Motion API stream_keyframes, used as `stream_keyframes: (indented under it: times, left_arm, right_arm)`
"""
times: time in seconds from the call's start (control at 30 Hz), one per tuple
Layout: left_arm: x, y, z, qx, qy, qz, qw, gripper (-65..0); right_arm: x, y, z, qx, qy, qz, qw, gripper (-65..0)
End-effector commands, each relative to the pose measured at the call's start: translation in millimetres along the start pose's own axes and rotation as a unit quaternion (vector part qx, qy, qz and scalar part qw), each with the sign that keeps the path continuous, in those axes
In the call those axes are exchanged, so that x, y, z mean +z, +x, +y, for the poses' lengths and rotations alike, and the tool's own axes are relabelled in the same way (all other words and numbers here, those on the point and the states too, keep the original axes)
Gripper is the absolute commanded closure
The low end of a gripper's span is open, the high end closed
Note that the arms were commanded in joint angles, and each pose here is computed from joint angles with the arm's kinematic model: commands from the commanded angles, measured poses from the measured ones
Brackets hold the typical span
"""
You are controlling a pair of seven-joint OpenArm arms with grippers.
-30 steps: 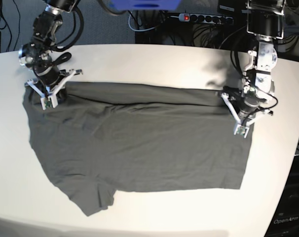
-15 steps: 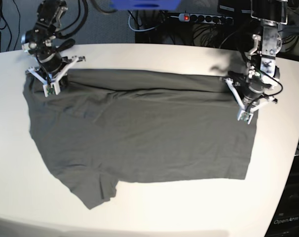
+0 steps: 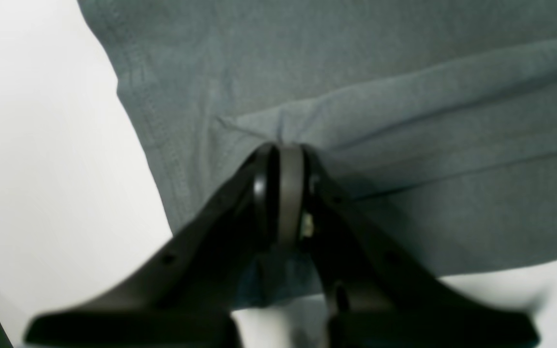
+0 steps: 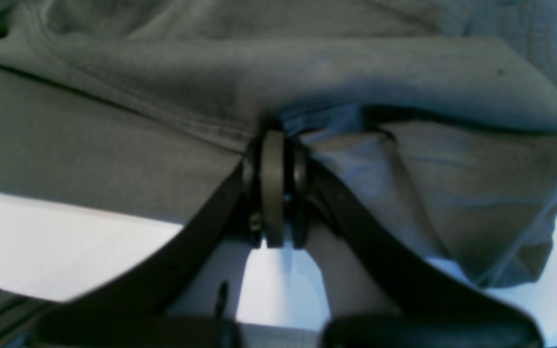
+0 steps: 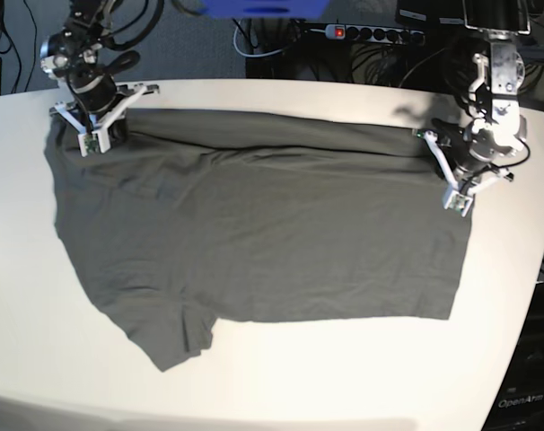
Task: Fold the T-shirt properly
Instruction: 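Pull the folded edge with both grippers away from the shirt body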
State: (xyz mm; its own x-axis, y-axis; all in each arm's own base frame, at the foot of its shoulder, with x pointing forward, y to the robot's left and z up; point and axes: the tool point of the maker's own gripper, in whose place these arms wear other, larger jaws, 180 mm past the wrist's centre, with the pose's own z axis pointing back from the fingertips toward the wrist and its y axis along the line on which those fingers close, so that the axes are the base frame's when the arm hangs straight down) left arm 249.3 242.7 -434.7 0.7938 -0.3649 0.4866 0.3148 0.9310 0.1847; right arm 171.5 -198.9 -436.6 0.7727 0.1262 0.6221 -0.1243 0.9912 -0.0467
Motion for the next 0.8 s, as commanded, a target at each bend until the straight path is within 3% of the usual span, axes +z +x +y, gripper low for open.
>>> stream_keyframes:
  times: [0.0,0.27,0.47,0.77]
  left_arm:
    - [2,-34,5,-0.014,0.011,0.068,0.998,-2.3]
    - [3,-42,2,-0.014,0.008,0.074,0.997,-2.3]
    - [23,-31,8,-0.014,0.027,0.049,0.998,-2.3]
    - [25,-37,9,-0.016,0.028,0.065,0.997,-2.3]
  right_arm:
    - [5,-30,0,0.010,-0.004,0.058,0.9983,-0.7]
    - [11,-39,3,0.008,-0.002,0.056,0.9984,-0.7]
    - [11,-39,3,0.009,-0.002,0.056,0.9984,-0.7]
    - [16,-48,-2,0.003,-0.009,0.066,0.9977,-0.7]
